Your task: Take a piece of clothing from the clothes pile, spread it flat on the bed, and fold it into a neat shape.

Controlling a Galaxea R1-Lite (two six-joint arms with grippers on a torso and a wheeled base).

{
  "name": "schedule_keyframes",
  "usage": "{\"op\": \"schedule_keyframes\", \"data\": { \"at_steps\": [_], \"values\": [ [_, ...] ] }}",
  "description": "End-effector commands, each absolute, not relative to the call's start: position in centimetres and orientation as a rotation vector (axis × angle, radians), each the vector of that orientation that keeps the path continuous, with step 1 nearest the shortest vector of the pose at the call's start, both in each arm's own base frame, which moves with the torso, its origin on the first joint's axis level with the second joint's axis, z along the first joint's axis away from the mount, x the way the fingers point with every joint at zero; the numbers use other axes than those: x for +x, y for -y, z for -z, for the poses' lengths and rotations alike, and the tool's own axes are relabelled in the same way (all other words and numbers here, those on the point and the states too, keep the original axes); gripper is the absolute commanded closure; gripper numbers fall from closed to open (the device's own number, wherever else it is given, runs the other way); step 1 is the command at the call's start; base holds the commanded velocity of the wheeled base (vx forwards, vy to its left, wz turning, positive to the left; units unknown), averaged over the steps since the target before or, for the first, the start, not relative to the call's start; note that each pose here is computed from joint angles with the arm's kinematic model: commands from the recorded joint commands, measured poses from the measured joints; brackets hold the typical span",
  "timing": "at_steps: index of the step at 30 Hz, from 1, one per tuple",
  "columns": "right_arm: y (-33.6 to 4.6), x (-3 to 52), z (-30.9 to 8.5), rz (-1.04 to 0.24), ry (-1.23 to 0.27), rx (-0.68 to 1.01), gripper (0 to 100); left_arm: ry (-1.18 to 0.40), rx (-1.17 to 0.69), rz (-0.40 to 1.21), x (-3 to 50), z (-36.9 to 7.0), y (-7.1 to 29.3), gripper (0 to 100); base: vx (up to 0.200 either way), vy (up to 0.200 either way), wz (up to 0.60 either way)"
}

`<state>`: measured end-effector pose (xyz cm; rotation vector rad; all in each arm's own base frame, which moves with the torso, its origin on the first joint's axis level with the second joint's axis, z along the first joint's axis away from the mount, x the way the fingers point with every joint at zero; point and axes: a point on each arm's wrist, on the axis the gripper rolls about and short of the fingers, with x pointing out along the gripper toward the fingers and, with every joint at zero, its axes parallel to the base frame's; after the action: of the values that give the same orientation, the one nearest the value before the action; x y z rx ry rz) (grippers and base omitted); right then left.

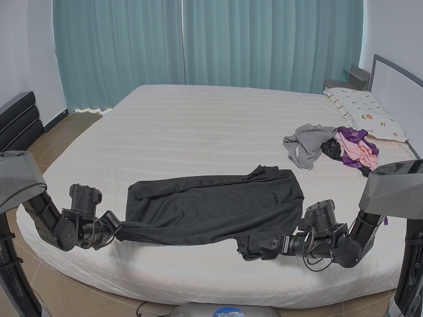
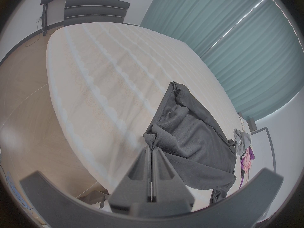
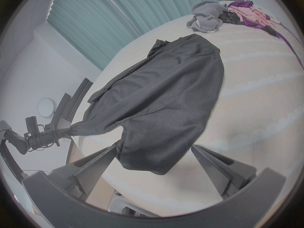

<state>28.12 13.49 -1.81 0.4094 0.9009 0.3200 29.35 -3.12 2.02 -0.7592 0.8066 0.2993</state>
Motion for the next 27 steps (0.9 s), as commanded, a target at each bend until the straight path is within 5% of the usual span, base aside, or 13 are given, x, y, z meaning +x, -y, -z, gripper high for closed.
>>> {"op": "schedule_keyframes", "data": {
  "at_steps": [1,4,5,27],
  "values": [
    [-13.9,28.5,3.2,-0.308,-0.931,0.41,0,-0.805,-0.759,-0.299,29.3,-2.1,3.1,100,0.0,0.0,0.0],
    [-13.8,28.7,3.5,-0.302,-0.935,0.411,0,-0.805,-0.759,-0.299,29.3,-2.1,3.1,100,0.0,0.0,0.0],
    [-13.7,28.7,3.7,-0.298,-0.941,0.41,100,-0.805,-0.759,-0.299,29.3,-2.1,3.1,100,0.0,0.0,0.0],
    [-6.4,21.6,0.3,-0.205,-1.036,0.371,100,-0.857,-0.687,-0.289,28.3,-1.4,3.1,100,0.0,0.0,0.0]
  ]
}}
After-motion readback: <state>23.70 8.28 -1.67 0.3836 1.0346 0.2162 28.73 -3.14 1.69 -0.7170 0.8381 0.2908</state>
